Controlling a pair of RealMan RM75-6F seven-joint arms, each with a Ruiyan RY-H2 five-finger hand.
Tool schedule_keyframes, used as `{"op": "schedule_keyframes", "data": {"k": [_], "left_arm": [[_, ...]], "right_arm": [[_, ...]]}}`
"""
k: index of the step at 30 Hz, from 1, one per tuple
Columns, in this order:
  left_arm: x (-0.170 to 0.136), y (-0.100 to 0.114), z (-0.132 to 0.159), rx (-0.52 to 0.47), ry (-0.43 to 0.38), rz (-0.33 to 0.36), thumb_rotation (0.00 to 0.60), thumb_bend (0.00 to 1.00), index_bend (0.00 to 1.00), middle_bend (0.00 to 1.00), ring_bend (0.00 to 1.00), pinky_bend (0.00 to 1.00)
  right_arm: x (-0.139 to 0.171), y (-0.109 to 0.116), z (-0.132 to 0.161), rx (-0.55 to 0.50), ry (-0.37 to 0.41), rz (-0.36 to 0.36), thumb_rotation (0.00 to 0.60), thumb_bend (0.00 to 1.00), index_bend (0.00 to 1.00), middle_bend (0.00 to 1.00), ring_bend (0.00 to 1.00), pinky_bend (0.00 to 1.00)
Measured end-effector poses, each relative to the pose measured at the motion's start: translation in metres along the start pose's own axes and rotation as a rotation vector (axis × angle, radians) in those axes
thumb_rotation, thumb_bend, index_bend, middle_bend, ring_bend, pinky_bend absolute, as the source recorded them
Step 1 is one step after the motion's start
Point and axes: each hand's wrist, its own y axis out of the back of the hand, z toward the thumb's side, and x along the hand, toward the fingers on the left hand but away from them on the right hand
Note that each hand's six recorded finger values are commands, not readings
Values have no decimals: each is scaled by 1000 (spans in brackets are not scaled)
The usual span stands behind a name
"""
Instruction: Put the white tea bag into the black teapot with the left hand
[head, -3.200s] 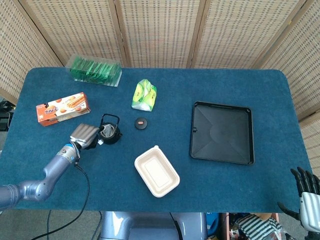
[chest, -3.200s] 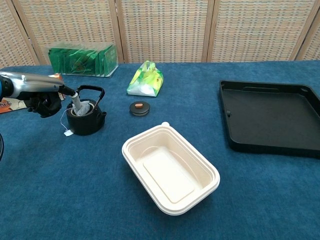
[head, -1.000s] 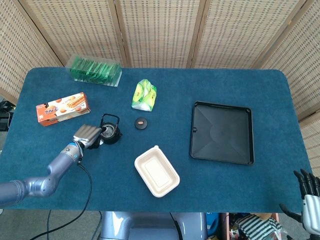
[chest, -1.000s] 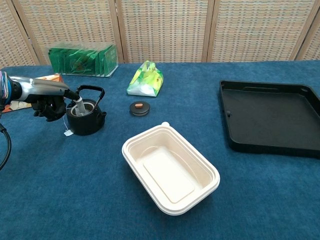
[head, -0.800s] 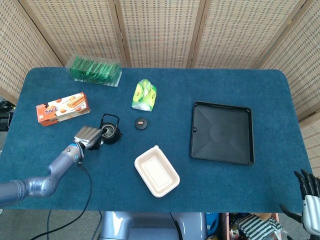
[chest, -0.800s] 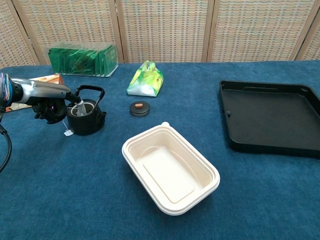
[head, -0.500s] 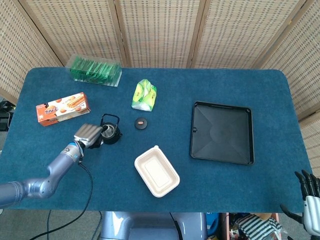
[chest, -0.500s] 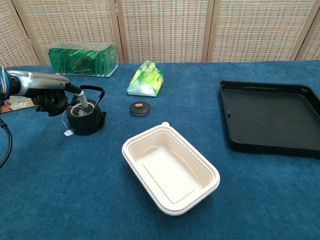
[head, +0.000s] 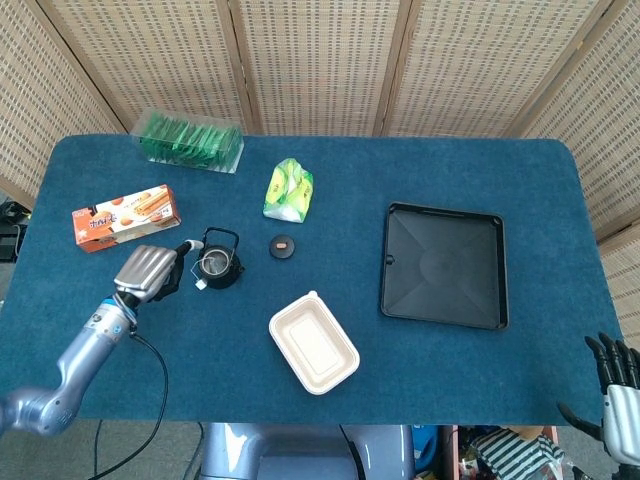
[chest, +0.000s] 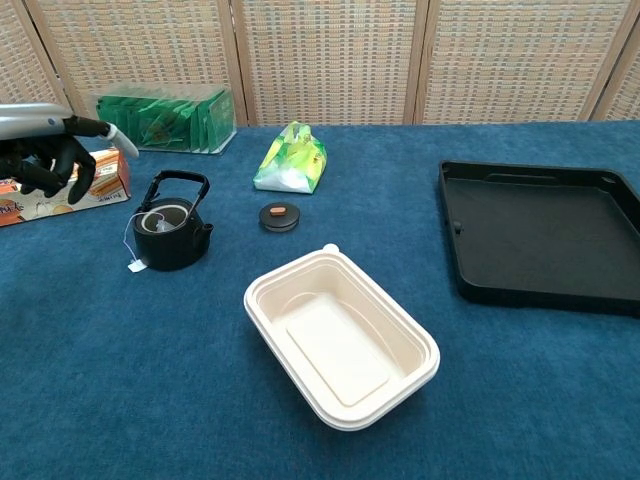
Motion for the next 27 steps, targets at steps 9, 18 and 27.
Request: {"op": "schedule_keyframes", "data": {"k": [9,18,27], "left_arm": [[-46,13,-22,-53,44,158,600,1000,173,515,516,602],[-92,14,-40,-89,88,298,600,796,164,286,248,337],[-143,-8,-56,-124,148,369,600,625,92,9,1,64]], "right_arm": [[-8,4,9,6,34,-13,600,16,137,125,0,51],[-15,7,22,13,86,-27,600,16,137,124,0,51],[-19,8,41,26,153,-27,600,16,137,124,0,51]]}}
